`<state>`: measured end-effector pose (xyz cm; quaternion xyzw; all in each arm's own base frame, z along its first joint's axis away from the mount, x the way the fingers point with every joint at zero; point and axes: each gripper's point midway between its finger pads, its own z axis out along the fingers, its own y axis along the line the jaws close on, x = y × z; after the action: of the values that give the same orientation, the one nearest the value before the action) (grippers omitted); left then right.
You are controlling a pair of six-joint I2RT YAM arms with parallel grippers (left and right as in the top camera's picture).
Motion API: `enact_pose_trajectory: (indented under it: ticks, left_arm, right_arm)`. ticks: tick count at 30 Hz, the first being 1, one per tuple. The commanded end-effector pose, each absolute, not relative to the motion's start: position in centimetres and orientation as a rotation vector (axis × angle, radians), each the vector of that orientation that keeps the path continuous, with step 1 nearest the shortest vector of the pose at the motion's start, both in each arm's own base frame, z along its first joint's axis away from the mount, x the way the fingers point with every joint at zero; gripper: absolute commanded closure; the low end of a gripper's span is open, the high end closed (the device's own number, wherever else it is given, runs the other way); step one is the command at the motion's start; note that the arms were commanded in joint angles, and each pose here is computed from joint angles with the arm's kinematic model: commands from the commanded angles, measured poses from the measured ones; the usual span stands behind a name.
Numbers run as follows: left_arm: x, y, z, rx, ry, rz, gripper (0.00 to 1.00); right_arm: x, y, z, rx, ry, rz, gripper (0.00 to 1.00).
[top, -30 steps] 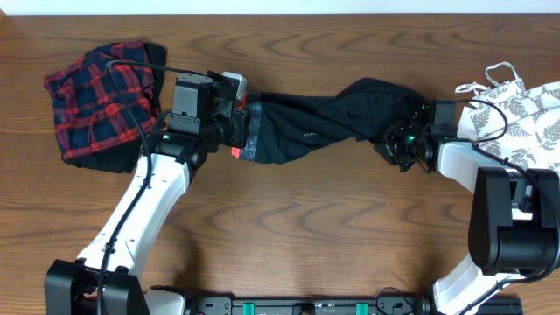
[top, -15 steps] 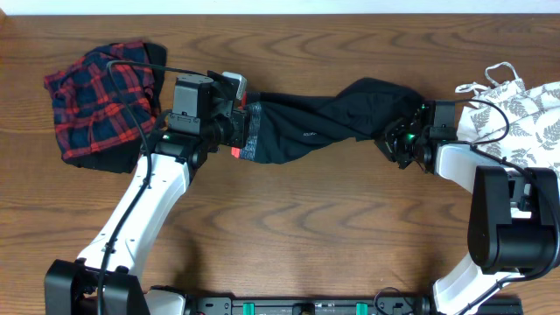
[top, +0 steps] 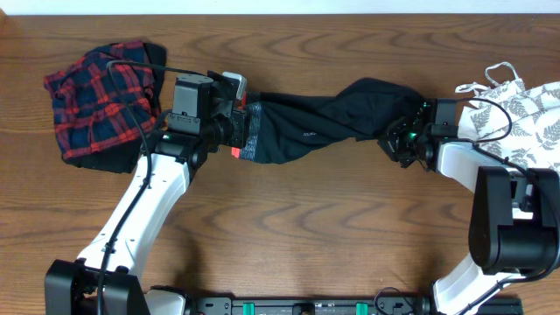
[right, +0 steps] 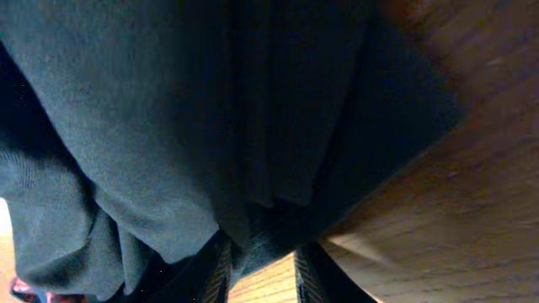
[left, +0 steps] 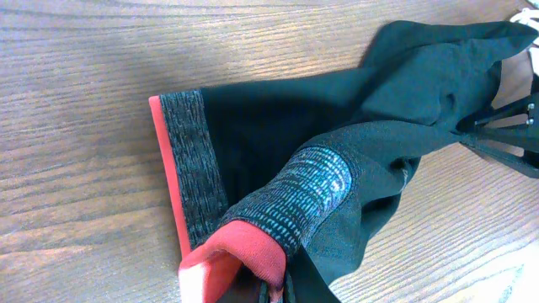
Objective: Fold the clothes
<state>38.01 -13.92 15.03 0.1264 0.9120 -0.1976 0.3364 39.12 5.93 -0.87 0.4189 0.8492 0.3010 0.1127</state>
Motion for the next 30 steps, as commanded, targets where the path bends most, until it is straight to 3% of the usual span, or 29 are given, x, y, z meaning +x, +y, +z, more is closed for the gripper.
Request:
enact_pose_trajectory:
  ticks: [1, 13, 30]
  left_arm:
    - [37.9, -13.5, 15.7, 0.315, 2.363, -0.505, 0.94]
    - [37.9, -13.5, 15.7, 0.315, 2.363, -0.505, 0.94]
    - [37.9, -13.5, 15.7, 0.315, 2.363, -0.505, 0.94]
  right_arm:
    - [31.8, -0.3, -9.1, 1.548, 2.59, 0.373, 0.72]
    - [30.5, -0.5, -9.4, 1.541, 2.636, 0.317, 0.77]
    - [32.2, 1.4, -10.0, 1.398, 2.625, 0.34, 0.73]
